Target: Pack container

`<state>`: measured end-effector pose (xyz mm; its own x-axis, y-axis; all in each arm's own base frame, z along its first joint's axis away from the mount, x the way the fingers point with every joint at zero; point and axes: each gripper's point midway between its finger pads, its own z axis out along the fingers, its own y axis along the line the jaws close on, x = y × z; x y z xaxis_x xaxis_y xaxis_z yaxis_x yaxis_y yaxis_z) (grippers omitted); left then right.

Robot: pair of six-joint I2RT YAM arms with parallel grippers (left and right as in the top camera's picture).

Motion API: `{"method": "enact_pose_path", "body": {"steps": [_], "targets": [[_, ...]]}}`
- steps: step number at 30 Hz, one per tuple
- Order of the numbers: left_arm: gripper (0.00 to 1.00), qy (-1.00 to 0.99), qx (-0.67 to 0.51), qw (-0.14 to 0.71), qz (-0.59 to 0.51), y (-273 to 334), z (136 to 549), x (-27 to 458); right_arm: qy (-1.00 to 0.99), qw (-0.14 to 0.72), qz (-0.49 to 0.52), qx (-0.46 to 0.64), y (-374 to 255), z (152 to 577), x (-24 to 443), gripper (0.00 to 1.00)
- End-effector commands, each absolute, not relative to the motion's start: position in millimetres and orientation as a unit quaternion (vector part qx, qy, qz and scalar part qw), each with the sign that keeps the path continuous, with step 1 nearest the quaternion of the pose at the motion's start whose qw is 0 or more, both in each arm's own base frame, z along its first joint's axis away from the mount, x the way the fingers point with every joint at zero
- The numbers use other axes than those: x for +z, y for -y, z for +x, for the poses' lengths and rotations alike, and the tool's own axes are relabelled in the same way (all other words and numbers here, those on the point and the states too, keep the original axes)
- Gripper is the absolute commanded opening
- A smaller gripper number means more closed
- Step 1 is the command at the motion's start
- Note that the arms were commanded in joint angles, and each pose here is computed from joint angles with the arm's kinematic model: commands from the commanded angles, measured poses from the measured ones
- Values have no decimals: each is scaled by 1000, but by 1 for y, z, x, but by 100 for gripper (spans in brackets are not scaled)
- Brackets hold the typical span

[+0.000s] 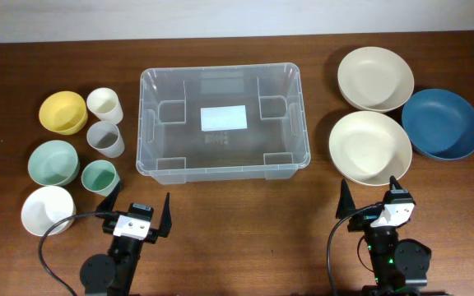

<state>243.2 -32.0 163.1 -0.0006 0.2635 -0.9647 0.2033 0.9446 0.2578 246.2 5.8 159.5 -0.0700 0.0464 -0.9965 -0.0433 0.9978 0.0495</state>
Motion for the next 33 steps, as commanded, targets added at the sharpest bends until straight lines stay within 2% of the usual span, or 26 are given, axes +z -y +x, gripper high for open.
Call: {"method": "enact_pose_path", "body": {"steps": [1,5,7,16,21,24,27,30,33], "targets": [[99,-708,29,686,166,30,243,162,-731,680,-1,46,-10,246,158,99],[99,-708,29,686,166,30,243,162,-726,662,74,172,-25,244,159,99],[100,-708,29,686,166,30,243,162,-724,657,92,192,-25,244,159,99],[99,-708,29,686,166,30,243,162,-720,660,88,197,-27,244,162,99],[99,-708,29,686,166,30,243,162,-716,650,31,251,-53,237,171,99],[99,-708,29,686,166,30,243,162,-693,684,3,230,-53,232,208,99],[99,-708,29,686,166,30,243,162,-684,713,5,155,-34,225,248,99],[99,-708,29,686,166,30,243,162,-717,691,69,64,1,218,274,99],[99,-708,29,686,166,30,243,162,-761,635,126,33,20,213,291,99]]}}
